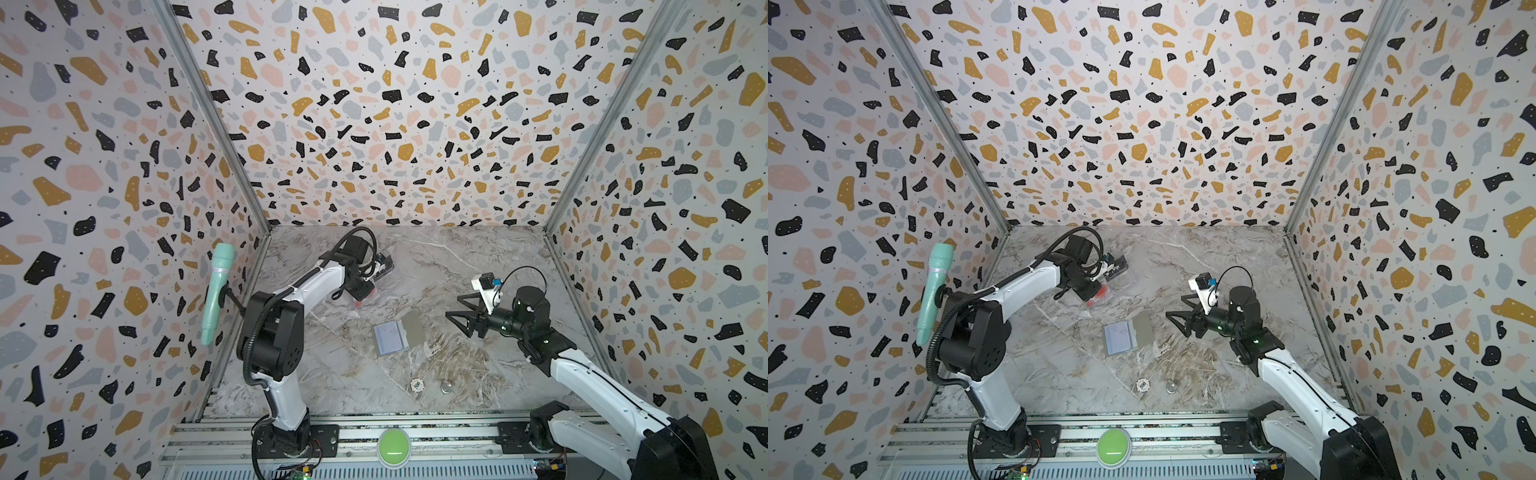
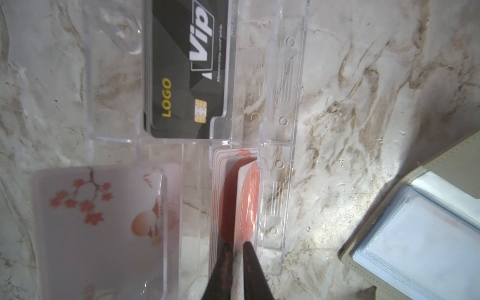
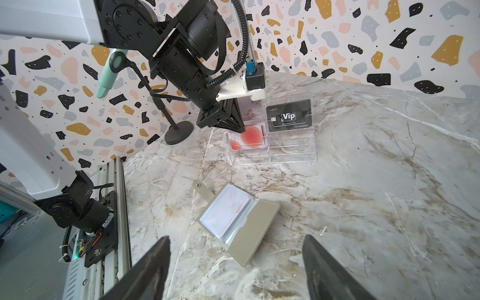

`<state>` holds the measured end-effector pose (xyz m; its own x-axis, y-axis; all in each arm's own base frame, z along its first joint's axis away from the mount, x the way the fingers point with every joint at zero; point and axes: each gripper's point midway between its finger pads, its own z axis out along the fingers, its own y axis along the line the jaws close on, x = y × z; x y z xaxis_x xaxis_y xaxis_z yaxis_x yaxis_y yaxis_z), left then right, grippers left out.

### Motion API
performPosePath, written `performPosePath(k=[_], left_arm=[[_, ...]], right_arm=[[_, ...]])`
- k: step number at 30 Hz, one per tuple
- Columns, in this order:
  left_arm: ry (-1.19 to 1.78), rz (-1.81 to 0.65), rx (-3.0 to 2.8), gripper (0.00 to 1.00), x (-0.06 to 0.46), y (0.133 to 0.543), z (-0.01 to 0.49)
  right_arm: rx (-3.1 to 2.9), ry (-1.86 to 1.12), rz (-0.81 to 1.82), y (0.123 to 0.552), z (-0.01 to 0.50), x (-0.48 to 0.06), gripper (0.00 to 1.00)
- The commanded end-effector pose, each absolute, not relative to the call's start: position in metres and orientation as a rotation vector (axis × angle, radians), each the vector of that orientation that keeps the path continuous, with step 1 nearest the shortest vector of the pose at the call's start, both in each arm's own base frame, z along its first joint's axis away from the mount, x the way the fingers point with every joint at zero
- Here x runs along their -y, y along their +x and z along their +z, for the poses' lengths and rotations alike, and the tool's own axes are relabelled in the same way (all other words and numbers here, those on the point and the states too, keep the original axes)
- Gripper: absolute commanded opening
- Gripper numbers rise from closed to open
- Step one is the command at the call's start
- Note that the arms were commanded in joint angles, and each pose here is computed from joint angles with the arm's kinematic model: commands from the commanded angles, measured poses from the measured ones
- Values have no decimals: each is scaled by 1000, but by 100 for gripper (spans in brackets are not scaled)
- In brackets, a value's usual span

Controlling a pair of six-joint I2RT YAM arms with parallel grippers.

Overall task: Take the credit cards out of the card holder
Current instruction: Place the credit card in the storage box, then flip over the card slot in the card holder.

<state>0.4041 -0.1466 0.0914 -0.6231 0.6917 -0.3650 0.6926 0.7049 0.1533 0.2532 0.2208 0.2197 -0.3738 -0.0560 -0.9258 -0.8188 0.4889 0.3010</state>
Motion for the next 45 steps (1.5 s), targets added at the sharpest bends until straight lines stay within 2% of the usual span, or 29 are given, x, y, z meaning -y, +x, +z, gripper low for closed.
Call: performPosePath(k=[1,8,13,22,27,33,40,45], left_arm=[[1030,-23,-2452,14,150,412,121],[967,-28,-2420,23,149,412,142],[887,-37,-2425,24,146,407,156],[587,-342,-2391,25,161,368,165],[483,-526,-2410,25,173,335,141],[429,-604,-2422,24,192,297,110],[264,-624,-2393,17,183,280,80],[239,-706,-2414,14,187,267,58]], right_arm=[[-1752,-740,995,253,224,-220,80],[-1781,-742,997,256,219,-222,80],[-1813,-721,974,261,215,-220,80],[-1970,-695,783,279,193,-228,79],[-2042,-742,710,283,178,-246,78],[-2091,-771,727,284,169,-279,75],[-2155,-841,738,273,147,-331,74],[-2213,-804,765,273,130,-349,73]])
